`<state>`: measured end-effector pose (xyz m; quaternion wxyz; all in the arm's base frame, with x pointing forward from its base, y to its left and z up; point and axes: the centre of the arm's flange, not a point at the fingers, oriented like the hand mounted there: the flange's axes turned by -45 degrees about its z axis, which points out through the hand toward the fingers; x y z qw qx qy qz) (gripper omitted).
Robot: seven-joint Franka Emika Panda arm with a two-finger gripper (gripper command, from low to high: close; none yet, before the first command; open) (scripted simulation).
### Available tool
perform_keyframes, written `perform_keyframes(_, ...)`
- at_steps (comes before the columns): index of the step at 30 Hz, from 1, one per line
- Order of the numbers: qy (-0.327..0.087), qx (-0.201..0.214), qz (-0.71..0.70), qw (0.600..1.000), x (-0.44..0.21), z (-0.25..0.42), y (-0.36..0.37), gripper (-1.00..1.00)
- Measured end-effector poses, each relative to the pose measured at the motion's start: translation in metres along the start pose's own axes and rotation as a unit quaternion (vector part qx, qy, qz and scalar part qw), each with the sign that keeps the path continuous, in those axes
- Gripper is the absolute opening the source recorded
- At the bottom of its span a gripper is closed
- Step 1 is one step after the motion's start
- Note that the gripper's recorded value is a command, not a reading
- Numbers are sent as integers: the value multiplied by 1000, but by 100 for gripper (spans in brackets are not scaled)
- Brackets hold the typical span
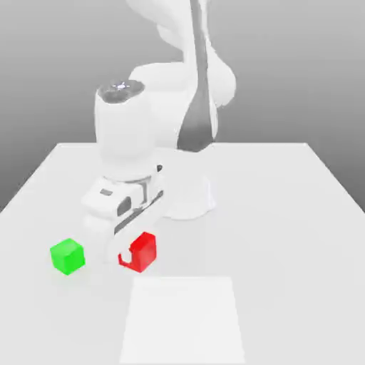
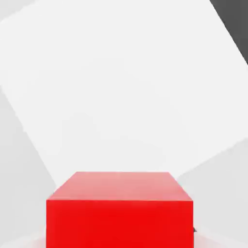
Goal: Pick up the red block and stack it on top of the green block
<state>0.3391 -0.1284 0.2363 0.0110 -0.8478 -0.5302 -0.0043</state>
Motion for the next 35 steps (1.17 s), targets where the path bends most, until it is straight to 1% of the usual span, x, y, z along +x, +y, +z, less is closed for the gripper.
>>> perform_keyframes(8, -7, -4, -84, 996, -128, -12, -21, -100)
perform_keyframes(10, -6, -5, -96, 995, -144, -13, -26, -100)
perform_keyframes(17, 12, -7, -107, 994, -144, -7, -20, -100)
perform_keyframes(22, 17, -10, -109, 994, -142, 5, -17, -100)
perform_keyframes(28, 12, -12, -107, 994, -144, 26, -17, -100)
perform_keyframes(33, -3, -8, -102, 995, -148, 48, -24, -100)
perform_keyframes(34, -6, -7, -100, 995, -150, 53, -26, 100)
perform_keyframes(35, -6, -7, -100, 995, -150, 53, -26, 100)
